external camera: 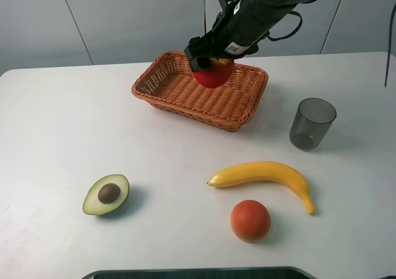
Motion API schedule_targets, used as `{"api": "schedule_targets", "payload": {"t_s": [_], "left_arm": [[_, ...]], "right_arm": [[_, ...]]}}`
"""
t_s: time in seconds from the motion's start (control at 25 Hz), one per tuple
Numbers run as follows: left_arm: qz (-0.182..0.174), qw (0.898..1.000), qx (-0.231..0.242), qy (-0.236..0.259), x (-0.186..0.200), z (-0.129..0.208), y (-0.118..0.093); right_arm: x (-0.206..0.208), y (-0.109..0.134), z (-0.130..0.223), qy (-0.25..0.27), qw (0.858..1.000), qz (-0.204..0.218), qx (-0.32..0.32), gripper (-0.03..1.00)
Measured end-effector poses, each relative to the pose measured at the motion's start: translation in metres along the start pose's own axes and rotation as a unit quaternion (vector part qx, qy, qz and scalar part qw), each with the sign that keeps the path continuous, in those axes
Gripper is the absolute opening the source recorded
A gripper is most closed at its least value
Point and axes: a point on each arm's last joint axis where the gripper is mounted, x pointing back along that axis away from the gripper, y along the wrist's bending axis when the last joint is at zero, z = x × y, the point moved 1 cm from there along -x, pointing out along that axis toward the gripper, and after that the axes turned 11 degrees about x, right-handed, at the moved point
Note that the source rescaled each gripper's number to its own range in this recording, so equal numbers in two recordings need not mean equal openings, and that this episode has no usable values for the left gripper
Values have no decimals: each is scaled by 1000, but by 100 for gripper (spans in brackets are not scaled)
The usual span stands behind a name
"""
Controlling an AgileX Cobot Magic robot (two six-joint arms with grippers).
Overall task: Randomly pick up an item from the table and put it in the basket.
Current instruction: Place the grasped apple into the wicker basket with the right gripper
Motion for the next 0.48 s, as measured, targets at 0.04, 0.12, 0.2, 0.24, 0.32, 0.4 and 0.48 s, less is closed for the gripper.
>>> {"api": "schedule_targets", "payload": {"t_s": [0.04, 0.12, 0.2, 0.24, 0.32, 0.4, 0.48], "left_arm": [[0, 1000, 0, 0, 0, 0, 0], [0, 1000, 0, 0, 0, 0, 0], [0, 1000, 0, 0, 0, 0, 0], [0, 1000, 0, 0, 0, 0, 0], [0, 1000, 0, 0, 0, 0, 0], [0, 1000, 0, 0, 0, 0, 0], [0, 1000, 0, 0, 0, 0, 0]], "right_arm": [[-7, -1, 2, 2, 1000, 1, -1, 6], [-20, -3, 7, 5, 1000, 4, -2, 6], [-31, -3, 11, 9, 1000, 5, -3, 6], [-36, -3, 13, 11, 1000, 5, -3, 6], [-41, -4, 16, 14, 1000, 6, -4, 6], [-43, -4, 17, 16, 1000, 5, -4, 6], [-43, -4, 17, 14, 1000, 6, -4, 6]]}}
